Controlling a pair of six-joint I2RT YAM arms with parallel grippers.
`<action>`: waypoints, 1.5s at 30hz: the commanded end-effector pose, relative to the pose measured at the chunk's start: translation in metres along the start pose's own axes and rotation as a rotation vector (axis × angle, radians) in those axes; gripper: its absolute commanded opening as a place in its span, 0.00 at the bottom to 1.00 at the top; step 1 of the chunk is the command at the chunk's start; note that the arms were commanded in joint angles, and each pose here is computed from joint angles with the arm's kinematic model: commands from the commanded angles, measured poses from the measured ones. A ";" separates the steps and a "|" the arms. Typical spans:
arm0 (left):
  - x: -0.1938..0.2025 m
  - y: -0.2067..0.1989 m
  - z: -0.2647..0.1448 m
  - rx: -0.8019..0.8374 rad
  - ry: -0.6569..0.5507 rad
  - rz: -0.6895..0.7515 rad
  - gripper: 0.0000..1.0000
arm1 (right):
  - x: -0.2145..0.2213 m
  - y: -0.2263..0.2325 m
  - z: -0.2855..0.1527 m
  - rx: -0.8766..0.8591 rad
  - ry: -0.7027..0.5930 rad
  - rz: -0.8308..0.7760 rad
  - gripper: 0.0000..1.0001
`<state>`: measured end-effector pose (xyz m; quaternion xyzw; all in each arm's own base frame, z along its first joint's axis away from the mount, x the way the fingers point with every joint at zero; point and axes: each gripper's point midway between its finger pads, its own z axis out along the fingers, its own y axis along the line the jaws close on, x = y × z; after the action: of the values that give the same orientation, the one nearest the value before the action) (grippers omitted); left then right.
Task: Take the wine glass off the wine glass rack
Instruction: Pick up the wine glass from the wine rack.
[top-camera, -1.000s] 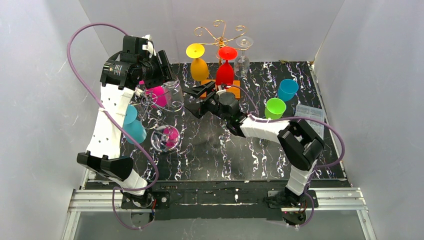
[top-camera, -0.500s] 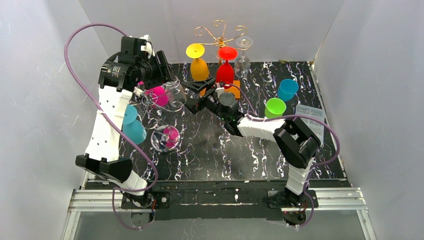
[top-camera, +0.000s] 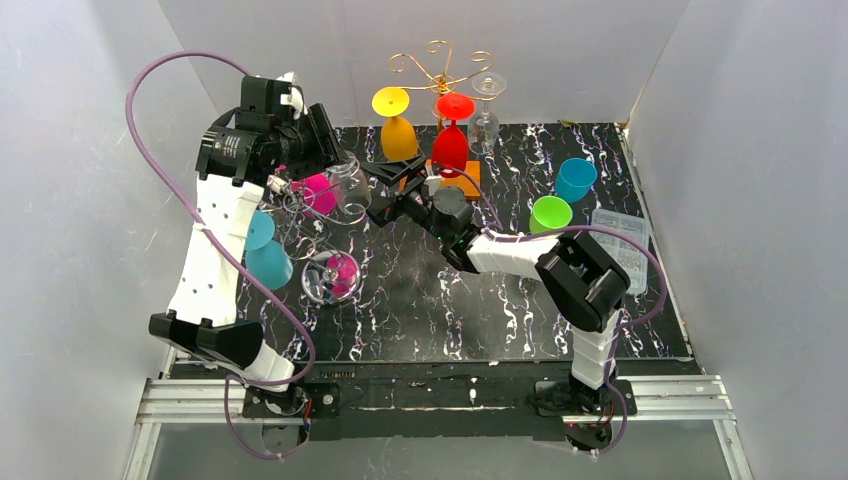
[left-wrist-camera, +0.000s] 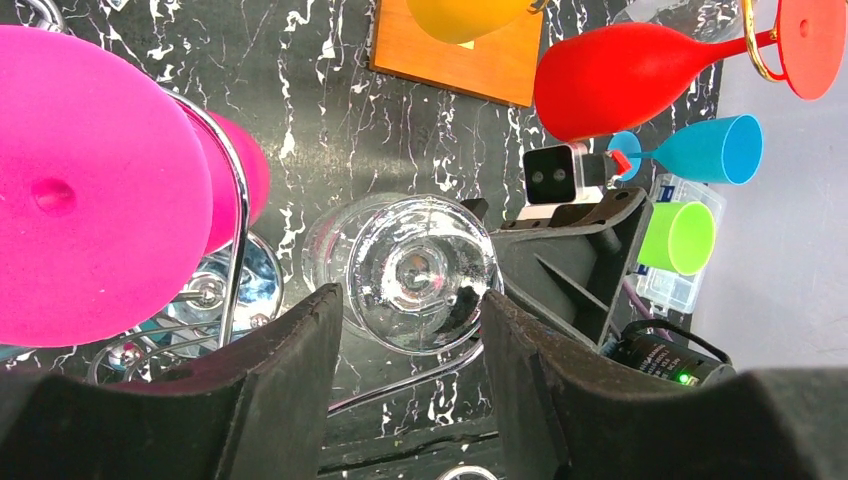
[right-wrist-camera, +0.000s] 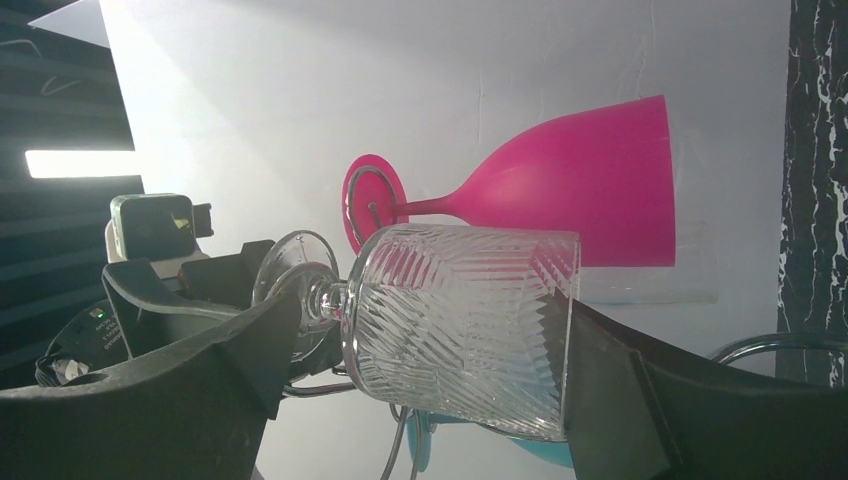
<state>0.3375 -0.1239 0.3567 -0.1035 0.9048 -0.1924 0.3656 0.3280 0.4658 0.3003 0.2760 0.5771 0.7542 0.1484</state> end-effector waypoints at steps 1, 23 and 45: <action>0.002 -0.001 -0.018 0.012 -0.026 -0.026 0.50 | 0.017 0.046 0.005 -0.150 0.048 0.013 0.98; 0.001 -0.007 -0.022 0.047 -0.047 -0.067 0.42 | 0.024 0.052 0.009 -0.184 0.063 0.040 0.79; -0.002 -0.005 -0.026 0.053 -0.117 -0.168 0.31 | 0.030 0.063 0.011 -0.268 0.102 0.077 0.60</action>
<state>0.3287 -0.1254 0.3624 -0.1612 0.8840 -0.2262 0.3760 0.3294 0.4825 0.3029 0.2765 0.5487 0.7795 0.1216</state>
